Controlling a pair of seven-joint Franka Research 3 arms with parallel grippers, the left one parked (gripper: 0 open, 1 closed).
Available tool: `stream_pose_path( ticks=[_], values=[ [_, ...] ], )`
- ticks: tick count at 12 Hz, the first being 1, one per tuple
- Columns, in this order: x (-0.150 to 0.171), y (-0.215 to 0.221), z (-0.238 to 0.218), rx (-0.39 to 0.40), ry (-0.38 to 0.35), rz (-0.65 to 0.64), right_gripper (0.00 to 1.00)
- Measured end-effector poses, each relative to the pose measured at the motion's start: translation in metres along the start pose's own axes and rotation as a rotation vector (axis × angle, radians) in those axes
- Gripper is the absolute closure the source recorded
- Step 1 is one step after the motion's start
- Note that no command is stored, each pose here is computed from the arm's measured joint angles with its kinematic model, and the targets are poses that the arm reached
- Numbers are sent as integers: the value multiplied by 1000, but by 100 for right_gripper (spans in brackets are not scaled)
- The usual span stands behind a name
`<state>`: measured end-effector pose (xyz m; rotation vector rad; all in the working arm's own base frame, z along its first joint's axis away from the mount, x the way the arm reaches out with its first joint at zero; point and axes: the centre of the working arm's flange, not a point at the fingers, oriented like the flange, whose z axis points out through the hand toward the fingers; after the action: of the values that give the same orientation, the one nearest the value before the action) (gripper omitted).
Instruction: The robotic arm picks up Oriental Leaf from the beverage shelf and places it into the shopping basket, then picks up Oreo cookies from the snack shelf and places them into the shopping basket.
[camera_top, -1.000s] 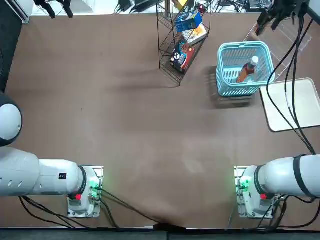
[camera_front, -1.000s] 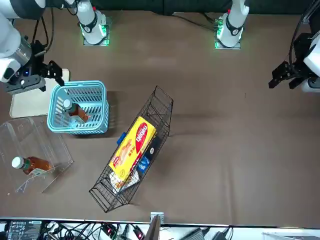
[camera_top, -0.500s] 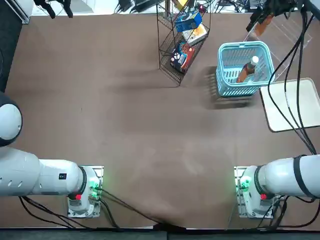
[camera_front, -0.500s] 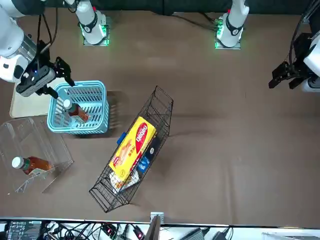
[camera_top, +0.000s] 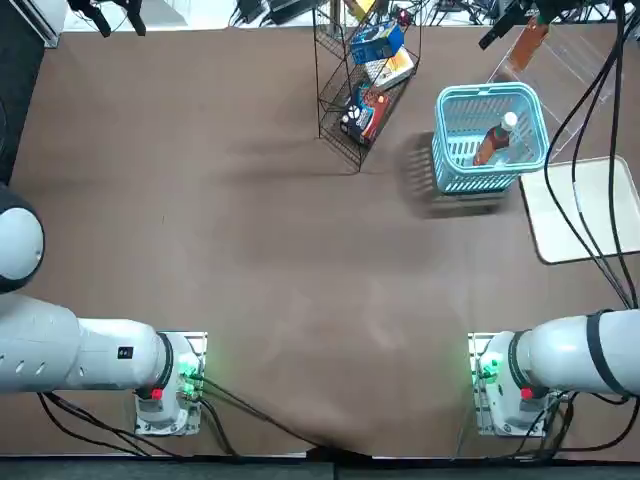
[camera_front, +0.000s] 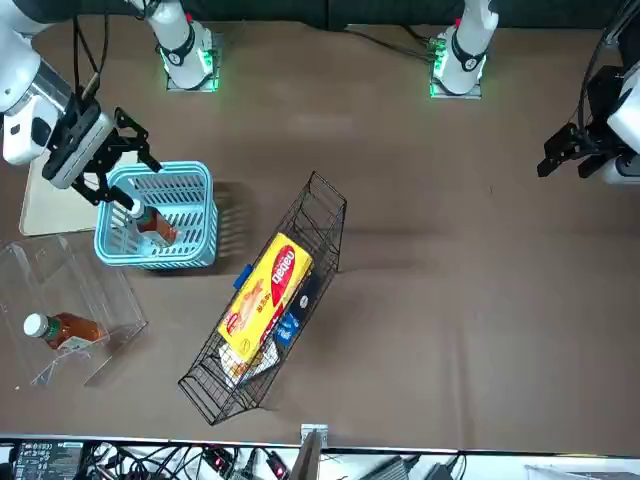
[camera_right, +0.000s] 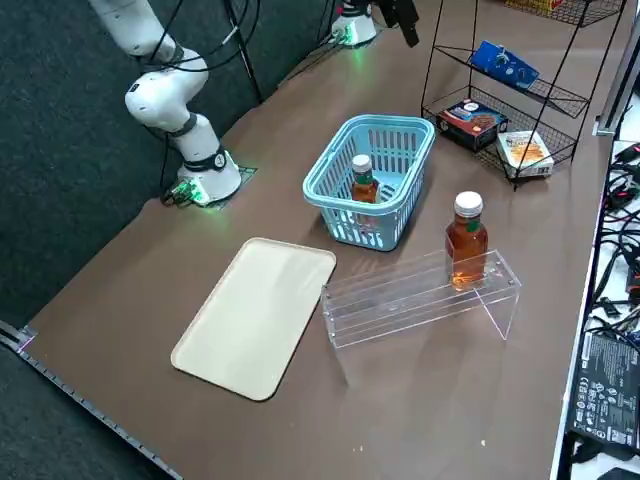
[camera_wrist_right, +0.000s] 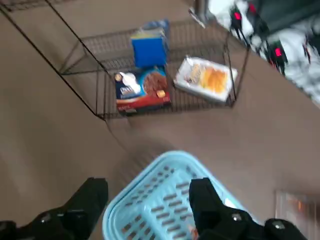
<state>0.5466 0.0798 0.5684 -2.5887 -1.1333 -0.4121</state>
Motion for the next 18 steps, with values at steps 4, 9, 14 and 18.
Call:
stream_pose_path(
  ticks=[4, 9, 14, 18],
  values=[
    [0, 6, 16, 20, 131, -126, 0],
    [-5, 6, 52, 23, 285, -175, 0],
    [15, -19, 106, -36, 333, -182, 0],
    [21, -21, 145, -33, 372, -167, 0]
  ],
)
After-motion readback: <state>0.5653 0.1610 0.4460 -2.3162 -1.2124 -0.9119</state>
